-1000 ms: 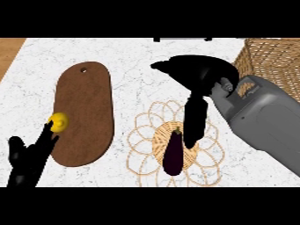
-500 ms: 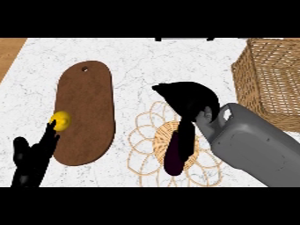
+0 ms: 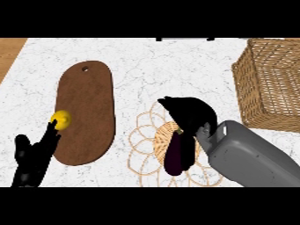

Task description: Pick the eggplant from the placemat and place it in the basket

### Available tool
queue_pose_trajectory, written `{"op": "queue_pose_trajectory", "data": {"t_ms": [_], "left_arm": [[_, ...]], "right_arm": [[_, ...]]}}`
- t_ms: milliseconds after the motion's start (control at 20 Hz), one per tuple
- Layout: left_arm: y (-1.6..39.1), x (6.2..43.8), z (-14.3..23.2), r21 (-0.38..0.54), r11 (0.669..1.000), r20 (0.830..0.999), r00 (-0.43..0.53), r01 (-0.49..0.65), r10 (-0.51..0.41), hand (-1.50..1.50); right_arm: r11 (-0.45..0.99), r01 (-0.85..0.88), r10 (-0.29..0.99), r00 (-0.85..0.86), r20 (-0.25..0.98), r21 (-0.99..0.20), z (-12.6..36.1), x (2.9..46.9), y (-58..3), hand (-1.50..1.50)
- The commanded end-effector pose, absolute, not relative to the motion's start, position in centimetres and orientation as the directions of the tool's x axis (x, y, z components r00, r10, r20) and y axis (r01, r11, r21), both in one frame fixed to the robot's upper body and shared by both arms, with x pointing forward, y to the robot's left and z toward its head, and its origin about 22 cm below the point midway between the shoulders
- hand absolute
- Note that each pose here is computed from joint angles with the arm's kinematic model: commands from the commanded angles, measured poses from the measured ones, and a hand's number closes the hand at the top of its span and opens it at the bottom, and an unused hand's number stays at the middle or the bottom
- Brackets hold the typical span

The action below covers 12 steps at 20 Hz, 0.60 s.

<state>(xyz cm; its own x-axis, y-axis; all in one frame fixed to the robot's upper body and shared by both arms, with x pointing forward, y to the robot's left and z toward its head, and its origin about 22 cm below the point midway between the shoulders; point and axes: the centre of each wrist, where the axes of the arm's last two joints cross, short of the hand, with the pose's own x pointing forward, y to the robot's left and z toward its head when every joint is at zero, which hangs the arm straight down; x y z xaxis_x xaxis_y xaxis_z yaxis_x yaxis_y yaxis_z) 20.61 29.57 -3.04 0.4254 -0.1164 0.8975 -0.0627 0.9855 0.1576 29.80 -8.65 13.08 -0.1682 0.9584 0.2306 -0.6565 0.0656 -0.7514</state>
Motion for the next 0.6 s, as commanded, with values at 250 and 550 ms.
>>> {"op": "queue_pose_trajectory", "data": {"t_ms": [250, 550], "left_arm": [[30.4, 19.5, -5.6, 0.137, 0.99, 0.839, 0.537, -0.046, -0.091, 0.0], [29.1, 20.8, -4.2, 0.148, 0.987, 0.849, 0.52, -0.054, -0.099, 0.0]], "right_arm": [[0.077, -0.645, 0.973, -0.116, 0.197, -0.76, 10.6, 30.0, -9.2, -1.5], [0.091, -0.636, 0.968, -0.122, 0.217, -0.766, 6.9, 28.8, -9.1, -1.5]]}}
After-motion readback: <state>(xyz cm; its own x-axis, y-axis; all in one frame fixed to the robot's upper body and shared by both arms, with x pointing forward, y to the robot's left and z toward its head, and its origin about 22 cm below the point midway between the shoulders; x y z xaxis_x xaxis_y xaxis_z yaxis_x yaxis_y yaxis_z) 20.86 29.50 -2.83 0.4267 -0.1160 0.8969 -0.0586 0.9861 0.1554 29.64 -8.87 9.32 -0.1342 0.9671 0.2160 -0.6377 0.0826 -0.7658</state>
